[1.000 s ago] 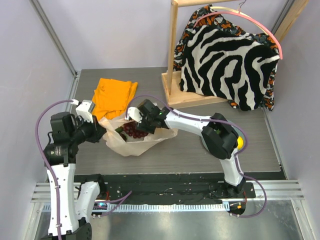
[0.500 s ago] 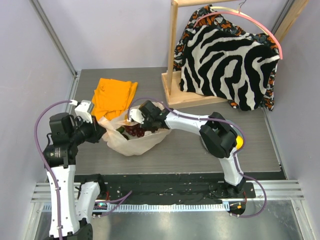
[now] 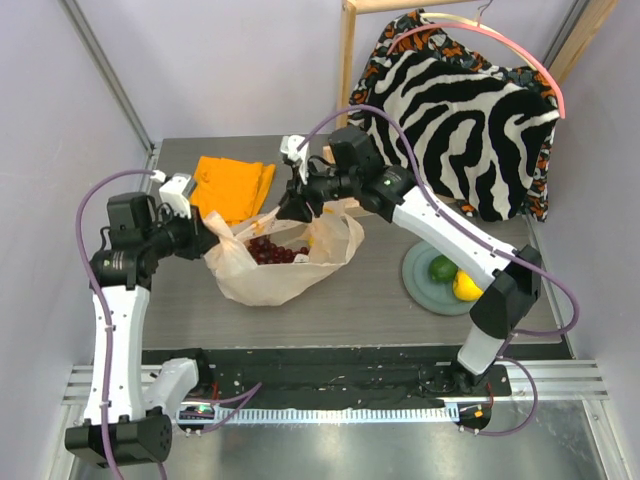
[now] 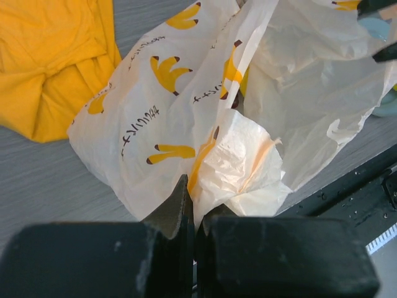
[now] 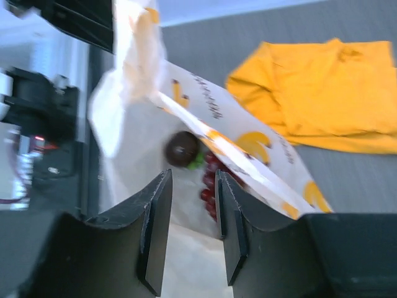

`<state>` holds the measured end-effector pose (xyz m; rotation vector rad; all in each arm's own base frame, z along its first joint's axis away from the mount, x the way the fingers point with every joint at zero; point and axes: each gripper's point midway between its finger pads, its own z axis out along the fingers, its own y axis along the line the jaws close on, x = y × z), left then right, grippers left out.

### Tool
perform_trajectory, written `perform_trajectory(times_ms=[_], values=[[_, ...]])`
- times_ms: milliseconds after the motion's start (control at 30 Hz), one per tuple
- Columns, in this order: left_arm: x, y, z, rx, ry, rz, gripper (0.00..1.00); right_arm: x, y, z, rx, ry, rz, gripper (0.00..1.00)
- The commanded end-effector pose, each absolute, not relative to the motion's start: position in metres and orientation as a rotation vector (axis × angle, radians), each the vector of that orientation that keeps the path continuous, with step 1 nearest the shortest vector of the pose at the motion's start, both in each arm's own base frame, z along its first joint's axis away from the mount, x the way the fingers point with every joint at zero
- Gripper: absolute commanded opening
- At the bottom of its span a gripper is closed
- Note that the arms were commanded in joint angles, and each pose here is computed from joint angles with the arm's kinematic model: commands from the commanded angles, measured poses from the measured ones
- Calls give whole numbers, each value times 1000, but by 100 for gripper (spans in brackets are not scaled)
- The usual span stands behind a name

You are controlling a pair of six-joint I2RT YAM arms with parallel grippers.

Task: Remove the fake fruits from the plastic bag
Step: Adjust the plastic bag at the center of the board.

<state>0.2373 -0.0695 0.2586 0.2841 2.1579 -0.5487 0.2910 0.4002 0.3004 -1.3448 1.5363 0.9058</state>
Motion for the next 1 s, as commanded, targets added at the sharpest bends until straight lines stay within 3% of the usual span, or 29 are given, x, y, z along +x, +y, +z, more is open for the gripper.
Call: perform_trajectory(times_ms=[0, 100, 233, 400, 500, 633, 967], values=[[265, -72, 299, 357, 2024, -500, 0, 270, 409, 307, -1274, 1649, 1285, 40], [274, -73, 304, 366, 2018, -500, 0, 277, 400, 306, -1254, 1655, 1259, 41], [271, -75, 298, 366, 2030, -503, 0, 294, 386, 269, -1314, 1685, 922, 48], [251, -74, 268, 370, 2098, -508, 0, 304, 357, 176, -1387, 1849, 558, 43], [241, -73, 257, 377, 2115, -498, 0, 273, 336, 127, -1490, 1926, 493, 43], [237, -71, 248, 382, 2130, -478, 0, 254, 325, 127, -1509, 1928, 487, 44], [236, -70, 237, 391, 2149, -475, 0, 305, 370, 162, -1464, 1817, 435, 52]])
